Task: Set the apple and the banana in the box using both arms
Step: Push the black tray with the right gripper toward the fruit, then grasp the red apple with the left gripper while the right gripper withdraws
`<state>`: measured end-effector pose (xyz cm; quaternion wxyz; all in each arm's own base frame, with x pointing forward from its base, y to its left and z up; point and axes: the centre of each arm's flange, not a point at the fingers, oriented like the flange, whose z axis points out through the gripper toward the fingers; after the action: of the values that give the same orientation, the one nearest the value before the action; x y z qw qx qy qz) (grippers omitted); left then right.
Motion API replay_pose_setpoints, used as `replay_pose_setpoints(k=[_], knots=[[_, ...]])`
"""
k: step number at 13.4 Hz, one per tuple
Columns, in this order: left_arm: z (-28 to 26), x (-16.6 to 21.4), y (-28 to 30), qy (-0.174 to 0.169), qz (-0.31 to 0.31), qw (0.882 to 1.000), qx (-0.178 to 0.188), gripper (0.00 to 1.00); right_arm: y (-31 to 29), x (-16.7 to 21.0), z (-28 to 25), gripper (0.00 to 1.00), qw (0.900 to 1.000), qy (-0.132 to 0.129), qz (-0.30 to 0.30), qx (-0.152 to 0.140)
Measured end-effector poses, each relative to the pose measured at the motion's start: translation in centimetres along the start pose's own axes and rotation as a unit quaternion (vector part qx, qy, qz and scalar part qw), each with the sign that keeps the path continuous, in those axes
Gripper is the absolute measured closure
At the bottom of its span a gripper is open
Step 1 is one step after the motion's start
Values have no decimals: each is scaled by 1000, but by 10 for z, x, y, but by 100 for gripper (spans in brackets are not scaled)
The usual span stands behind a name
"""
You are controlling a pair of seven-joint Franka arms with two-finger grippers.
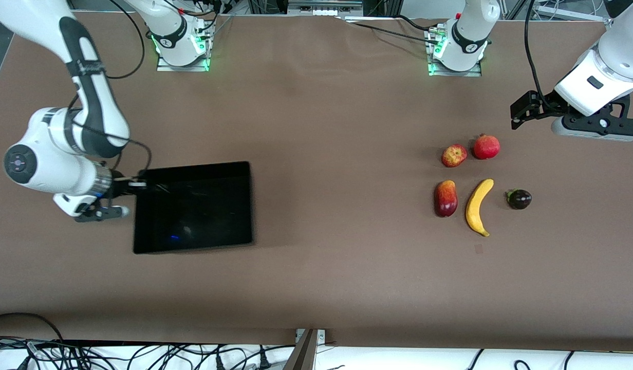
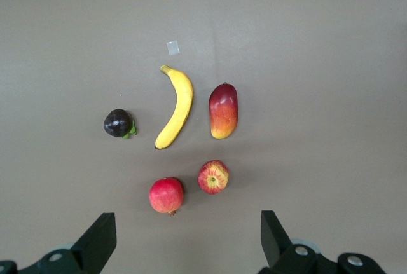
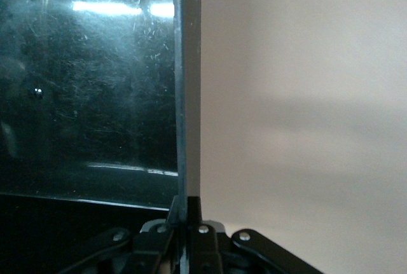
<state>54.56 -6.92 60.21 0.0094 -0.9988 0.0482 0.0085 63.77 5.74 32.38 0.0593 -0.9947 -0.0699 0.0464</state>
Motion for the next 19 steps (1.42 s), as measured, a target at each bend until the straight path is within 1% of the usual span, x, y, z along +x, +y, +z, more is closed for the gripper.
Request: replay_pose_setpoints(k=[1,3,5,6,7,9,10,13,16,17,18,19], knots=[[0,0,0,0,0,1000,0,0,-38,8,-10,95,1000,10,-1,6],[0,0,1,0,1,1000,0,0,-126,13,-16,95,999,16,16,29],[0,0,1,0,1,1000,0,0,-214,5,-1,95,998,2,46,49],[0,0,1,0,1,1000,0,0,-258,-1,11,95,997,-3,58,50],[0,0,0,0,0,1000,0,0,-299,-6,24,95,996,-3,70,50],[0,0,0,0,0,1000,0,0,-372,-16,50,95,995,7,85,55],[0,0,0,0,0,1000,0,0,-399,-22,64,95,995,10,86,56],[0,0,0,0,0,1000,0,0,-447,-35,106,95,995,22,84,54],[1,0,0,-2,0,1000,0,0,-452,-37,136,95,996,23,78,37],[7,1,0,-12,0,1000,0,0,-452,-37,141,95,996,25,77,35],[20,1,0,-40,0,999,0,0,-456,-36,144,91,996,34,74,38],[36,2,-1,-71,1,997,0,0,-459,-37,143,91,996,40,69,38]])
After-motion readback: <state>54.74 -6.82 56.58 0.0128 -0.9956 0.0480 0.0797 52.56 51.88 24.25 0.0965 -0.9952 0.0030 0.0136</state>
